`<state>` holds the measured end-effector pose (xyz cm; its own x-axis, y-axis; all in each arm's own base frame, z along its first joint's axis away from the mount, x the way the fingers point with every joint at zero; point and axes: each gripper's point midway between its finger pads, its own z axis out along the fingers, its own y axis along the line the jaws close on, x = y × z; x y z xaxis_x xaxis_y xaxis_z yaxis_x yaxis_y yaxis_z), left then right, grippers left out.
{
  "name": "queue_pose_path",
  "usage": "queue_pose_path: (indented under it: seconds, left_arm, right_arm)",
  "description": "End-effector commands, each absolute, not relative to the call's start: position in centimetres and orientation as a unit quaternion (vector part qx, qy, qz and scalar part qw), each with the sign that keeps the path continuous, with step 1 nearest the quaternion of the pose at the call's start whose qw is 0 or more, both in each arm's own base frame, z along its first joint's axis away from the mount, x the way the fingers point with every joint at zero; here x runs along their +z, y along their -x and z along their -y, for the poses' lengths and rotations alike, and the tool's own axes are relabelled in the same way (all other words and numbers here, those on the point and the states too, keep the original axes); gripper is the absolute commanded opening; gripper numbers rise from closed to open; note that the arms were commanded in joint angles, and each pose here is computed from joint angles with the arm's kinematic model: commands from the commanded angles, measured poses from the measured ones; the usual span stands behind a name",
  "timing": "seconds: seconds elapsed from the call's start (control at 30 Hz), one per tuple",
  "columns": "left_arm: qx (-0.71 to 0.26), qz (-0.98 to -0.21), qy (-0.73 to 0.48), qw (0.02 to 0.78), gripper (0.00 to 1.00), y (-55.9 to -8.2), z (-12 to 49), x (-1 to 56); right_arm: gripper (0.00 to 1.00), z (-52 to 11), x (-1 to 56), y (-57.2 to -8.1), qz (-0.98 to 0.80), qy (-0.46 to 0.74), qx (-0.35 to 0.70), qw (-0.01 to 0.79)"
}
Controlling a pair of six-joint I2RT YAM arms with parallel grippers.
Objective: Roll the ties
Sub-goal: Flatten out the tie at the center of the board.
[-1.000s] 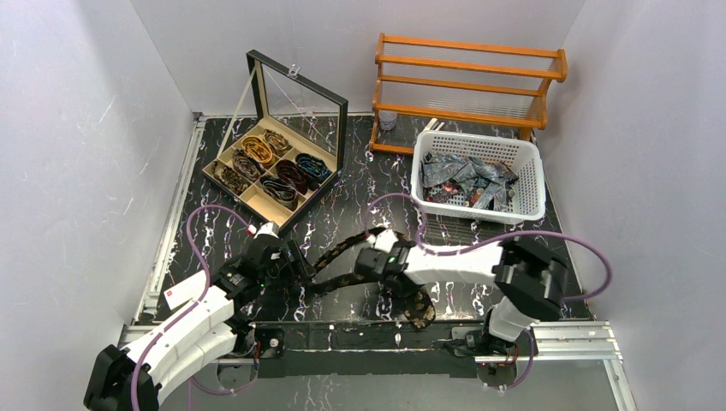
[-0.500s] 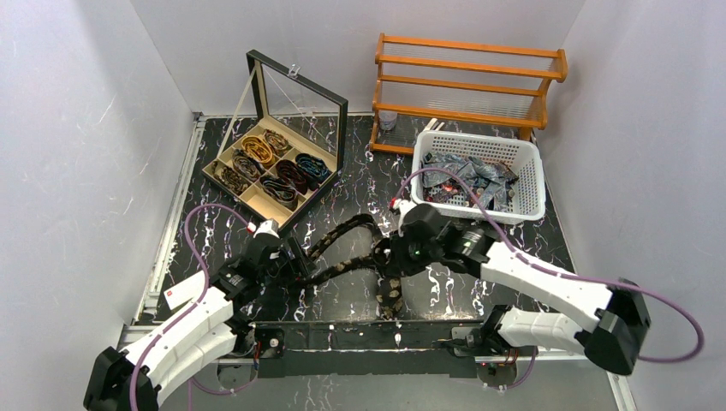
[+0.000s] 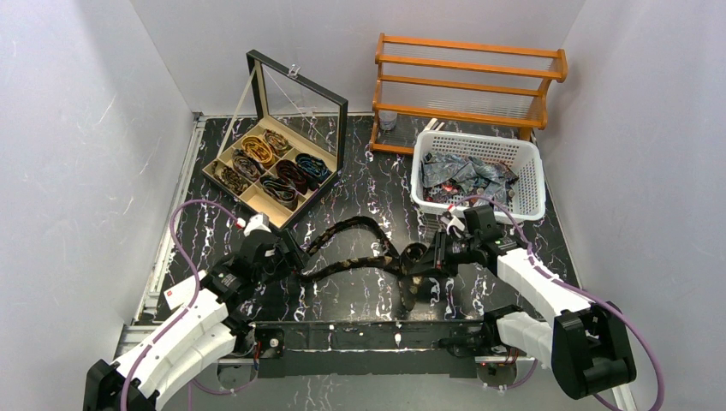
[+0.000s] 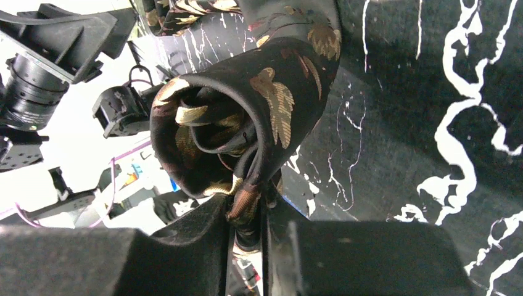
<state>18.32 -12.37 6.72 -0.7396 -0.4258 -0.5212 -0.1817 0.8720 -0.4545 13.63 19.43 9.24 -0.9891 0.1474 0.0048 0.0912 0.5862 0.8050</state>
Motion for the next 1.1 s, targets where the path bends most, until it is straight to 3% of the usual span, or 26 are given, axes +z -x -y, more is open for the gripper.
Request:
queue_pose_path:
  seconds: [0.0,0.03,0.1,0.27,0.7,1.07]
  left_arm:
    - [-0.161,-0.92,0.159,0.319,0.76,-18.3,11.6,6.9]
    - [-0.158,-0.921,0.159,0.318,0.76,-18.3,11.5,6.7]
    - [-0.152,-0.923,0.16,0.316,0.77,-18.2,11.3,6.5]
    - [-0.144,-0.923,0.168,0.314,0.78,-18.2,11.0,6.2]
    - [-0.15,-0.925,0.162,0.31,0.81,-18.4,11.5,5.8]
    - [-0.145,-0.926,0.178,0.299,0.75,-18.9,11.9,4.3]
  right_arm:
    - [0.52,-15.7,7.9,-15.4,-0.936,-0.104,0.331,0.058]
    - [0.62,-14.8,7.5,-16.0,-0.943,-0.121,0.301,0.069]
    - [0.72,-13.9,7.2,-16.6,-0.945,-0.152,0.277,0.084]
    - [0.77,-10.5,10.0,-19.6,-0.952,-0.177,0.181,0.173]
    - [0.74,-17.1,13.5,-19.4,-0.93,0.008,0.32,0.181]
    - [0.69,-28.4,12.9,-19.4,-0.832,0.321,0.277,0.357]
